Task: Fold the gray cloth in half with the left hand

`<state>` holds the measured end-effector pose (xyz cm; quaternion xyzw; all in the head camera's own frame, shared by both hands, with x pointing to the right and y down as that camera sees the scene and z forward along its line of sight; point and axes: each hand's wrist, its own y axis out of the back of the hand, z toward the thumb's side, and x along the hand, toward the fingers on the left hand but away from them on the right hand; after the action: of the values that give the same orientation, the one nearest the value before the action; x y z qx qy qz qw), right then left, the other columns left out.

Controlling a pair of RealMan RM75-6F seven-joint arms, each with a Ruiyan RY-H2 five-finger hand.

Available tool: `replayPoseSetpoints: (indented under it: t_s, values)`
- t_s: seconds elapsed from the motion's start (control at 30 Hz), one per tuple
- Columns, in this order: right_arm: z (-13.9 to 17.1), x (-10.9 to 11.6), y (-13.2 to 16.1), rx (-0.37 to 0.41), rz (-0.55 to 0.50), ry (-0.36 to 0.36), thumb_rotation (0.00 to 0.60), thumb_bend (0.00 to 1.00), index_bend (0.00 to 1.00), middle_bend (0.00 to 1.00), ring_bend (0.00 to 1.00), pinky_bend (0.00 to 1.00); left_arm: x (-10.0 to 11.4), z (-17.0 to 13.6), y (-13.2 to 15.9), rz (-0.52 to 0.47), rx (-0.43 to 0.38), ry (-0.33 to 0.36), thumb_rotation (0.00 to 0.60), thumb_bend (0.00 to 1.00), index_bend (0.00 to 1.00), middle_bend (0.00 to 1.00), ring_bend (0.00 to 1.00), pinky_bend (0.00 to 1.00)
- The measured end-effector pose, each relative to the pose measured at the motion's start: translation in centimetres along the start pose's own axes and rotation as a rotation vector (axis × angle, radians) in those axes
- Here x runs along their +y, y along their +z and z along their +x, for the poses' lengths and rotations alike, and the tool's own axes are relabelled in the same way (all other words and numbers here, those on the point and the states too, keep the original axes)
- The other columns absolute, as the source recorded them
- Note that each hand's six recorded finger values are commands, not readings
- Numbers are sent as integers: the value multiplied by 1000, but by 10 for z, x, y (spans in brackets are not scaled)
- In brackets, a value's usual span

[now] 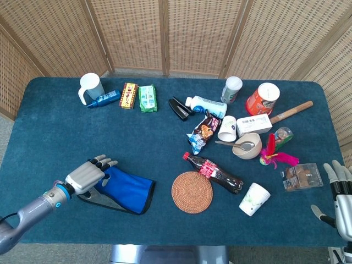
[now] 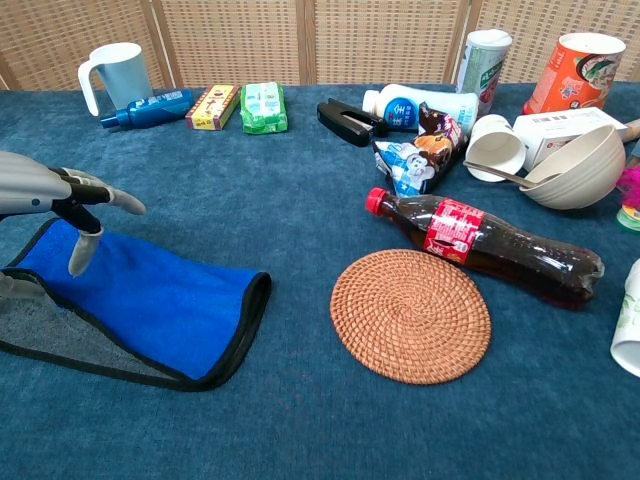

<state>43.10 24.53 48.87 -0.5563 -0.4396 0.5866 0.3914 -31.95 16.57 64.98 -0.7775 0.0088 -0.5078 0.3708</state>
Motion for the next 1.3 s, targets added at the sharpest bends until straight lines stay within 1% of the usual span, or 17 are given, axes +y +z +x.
replayPoseSetpoints:
  t_s: [0.23, 0.33, 0.47, 0.8, 0.97, 1.2, 1.3]
  values:
    - [0, -1, 0, -2, 5, 0, 600, 0, 0, 0, 0, 0, -4, 2, -3, -11, 3, -23, 600, 339, 466, 0, 0, 0]
    - [-1, -2, 0, -2, 4, 3, 600, 0, 0, 0, 0, 0, -8, 1, -4, -21, 7, -45, 600, 338, 470, 0, 0, 0]
    - [-1, -2, 0, -2, 5, 3, 600, 0, 0, 0, 0, 0, -13, -5, -6, -31, 12, -69, 600, 338, 479, 0, 0, 0]
    - [0, -1, 0, -1, 4, 1, 600, 0, 0, 0, 0, 0, -23, -23, -8, -16, 13, -90, 600, 338, 500, 0, 0, 0]
    - [0, -2, 1, 1, 5, 3, 600, 0, 0, 0, 0, 0, -31, -31, -11, -9, 23, -115, 600, 340, 501, 0, 0, 0]
    - [1, -1, 0, 0, 3, 1, 600, 0, 0, 0, 0, 0, -37, -34, -13, -7, 36, -137, 600, 338, 501, 0, 0, 0]
    - [1, -1, 0, 0, 4, 0, 600, 0, 0, 0, 0, 0, -38, -34, -14, -7, 39, -139, 600, 338, 474, 0, 0, 0]
